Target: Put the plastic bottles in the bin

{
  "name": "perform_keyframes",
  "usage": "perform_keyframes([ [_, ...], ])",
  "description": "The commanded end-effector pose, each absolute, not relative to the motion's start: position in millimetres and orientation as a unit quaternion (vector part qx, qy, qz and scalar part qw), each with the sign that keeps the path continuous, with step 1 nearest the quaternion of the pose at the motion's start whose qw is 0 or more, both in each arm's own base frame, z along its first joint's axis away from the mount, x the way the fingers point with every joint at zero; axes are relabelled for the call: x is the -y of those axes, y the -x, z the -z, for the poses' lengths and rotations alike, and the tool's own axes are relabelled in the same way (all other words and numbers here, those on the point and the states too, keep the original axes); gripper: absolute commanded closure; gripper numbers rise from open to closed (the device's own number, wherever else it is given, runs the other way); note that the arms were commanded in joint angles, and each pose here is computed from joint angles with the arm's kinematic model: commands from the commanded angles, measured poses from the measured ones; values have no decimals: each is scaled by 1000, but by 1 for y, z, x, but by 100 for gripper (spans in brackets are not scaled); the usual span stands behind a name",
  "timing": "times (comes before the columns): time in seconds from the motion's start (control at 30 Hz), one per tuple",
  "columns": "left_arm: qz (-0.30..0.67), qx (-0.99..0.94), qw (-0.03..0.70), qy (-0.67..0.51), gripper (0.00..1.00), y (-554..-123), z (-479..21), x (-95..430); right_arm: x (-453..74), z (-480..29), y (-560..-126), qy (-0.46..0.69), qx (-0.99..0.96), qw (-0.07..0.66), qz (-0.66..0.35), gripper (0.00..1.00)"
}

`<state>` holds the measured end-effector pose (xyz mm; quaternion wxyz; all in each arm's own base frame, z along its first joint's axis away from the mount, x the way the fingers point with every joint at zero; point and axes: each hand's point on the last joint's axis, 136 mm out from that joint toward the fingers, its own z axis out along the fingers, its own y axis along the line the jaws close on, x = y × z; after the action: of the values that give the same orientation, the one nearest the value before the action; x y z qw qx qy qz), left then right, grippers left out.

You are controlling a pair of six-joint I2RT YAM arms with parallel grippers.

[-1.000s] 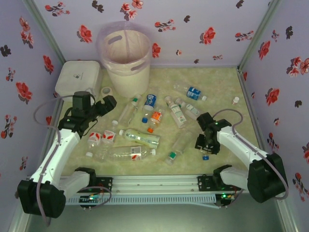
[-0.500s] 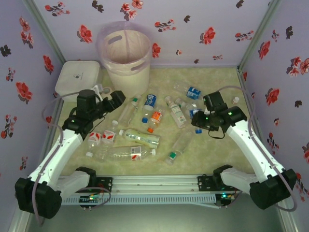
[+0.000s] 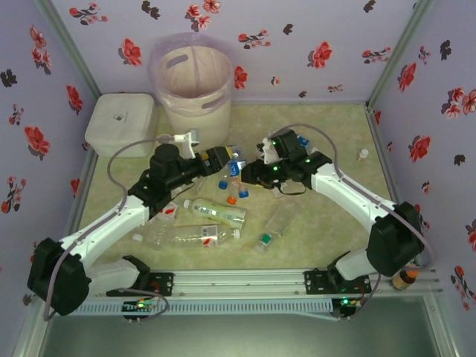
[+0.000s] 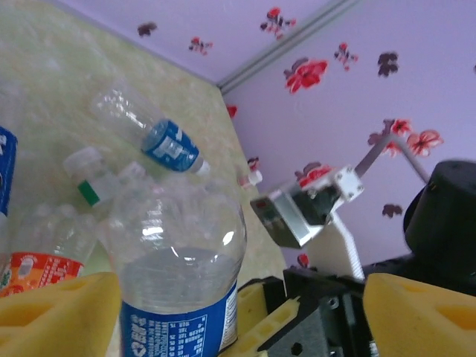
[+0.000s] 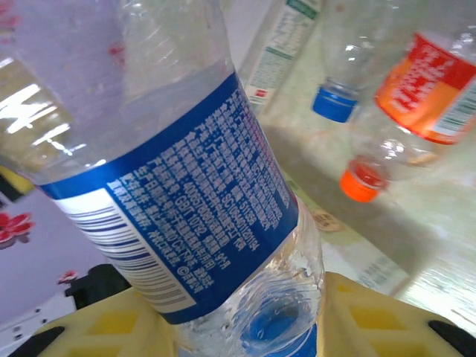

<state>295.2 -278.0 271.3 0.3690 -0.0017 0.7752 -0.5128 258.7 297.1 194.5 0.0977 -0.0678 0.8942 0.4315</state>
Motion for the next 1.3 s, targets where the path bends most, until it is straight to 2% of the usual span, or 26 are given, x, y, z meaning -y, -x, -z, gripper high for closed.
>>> perform_keyframes([
  [0.0,502,-784,366,-7,21,-301,-262,283,-318,-217,-258,84,-865,96,-486,78],
  [0.17,506,-788,350,0,32,-306,-251,290,-322,-214,-260,81,-859,93,-496,79],
  [0.37,492,-805,332,2,36,-311,-241,294,-332,-213,-268,82,-849,93,-513,80],
  [0.47,492,-806,328,8,47,-315,-240,296,-333,-210,-270,83,-850,93,-512,81],
  [0.67,494,-807,324,21,53,-319,-235,297,-334,-209,-270,85,-850,88,-512,81],
  [0.7,492,-807,326,23,55,-319,-235,296,-333,-208,-270,86,-852,88,-509,79],
  [0.8,484,-809,331,26,60,-321,-237,292,-326,-207,-268,94,-862,93,-489,61],
  [1.0,455,-819,348,23,67,-322,-249,276,-300,-214,-273,103,-880,105,-452,36],
  [1.13,407,-831,380,15,71,-316,-280,253,-276,-230,-279,103,-885,132,-434,27],
  [1.27,347,-830,436,-7,71,-310,-326,225,-241,-237,-295,65,-893,159,-415,22],
])
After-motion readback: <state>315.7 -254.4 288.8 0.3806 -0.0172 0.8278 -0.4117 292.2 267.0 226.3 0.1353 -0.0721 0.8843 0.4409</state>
